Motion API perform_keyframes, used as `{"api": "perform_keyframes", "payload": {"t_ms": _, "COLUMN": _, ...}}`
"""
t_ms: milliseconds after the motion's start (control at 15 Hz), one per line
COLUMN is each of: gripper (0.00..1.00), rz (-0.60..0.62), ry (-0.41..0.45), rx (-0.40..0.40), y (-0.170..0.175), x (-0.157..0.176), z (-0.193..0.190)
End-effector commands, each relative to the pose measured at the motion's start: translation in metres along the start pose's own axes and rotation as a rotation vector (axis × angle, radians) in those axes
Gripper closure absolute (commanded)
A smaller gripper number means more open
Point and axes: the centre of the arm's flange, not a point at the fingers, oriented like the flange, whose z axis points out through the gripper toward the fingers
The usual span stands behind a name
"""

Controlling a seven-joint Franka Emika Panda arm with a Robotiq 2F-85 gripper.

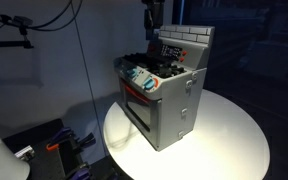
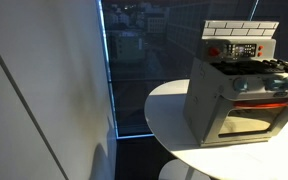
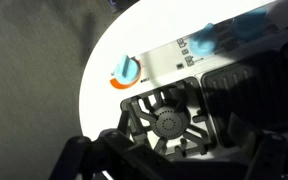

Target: Press the top right orange button on the stove

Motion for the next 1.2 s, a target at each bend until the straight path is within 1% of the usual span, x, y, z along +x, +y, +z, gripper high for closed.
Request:
{"api": "perform_keyframes", "payload": {"t_ms": 0, "gripper": 0.0, "rz": -0.099, "ry": 0.003, "rx": 0.034, "y": 0.019, "x": -0.039, "z": -0.015}}
{"api": "perform_keyframes", "payload": {"t_ms": 400, "gripper": 0.0, "rz": -0.21, "ry": 0.034, "rx": 0.084, "y": 0.038, "x": -0.078, "z": -0.029}}
{"api": "perform_keyframes", "payload": {"t_ms": 733, "gripper": 0.0, "rz": -0.234, "ry": 0.054, "rx": 0.11, "y": 0.056, "x": -0.107, "z": -0.042}}
{"api": "perform_keyframes", "payload": {"t_ms": 1000, "gripper": 0.0, "rz": -0.229, "ry": 0.052, "rx": 0.114, "y": 0.066, "x": -0.119, "z": -0.048}}
{"api": "perform_keyframes", "payload": {"t_ms": 1067, "gripper": 0.0, "rz": -0.214, "ry": 0.06, "rx": 0.092, "y": 0.056, "x": -0.108, "z": -0.047}}
{"api": "perform_keyframes", "payload": {"t_ms": 1133, "gripper": 0.0, "rz": -0.213, "ry": 0.062, "rx": 0.094, "y": 0.057, "x": -0.11, "z": -0.048}}
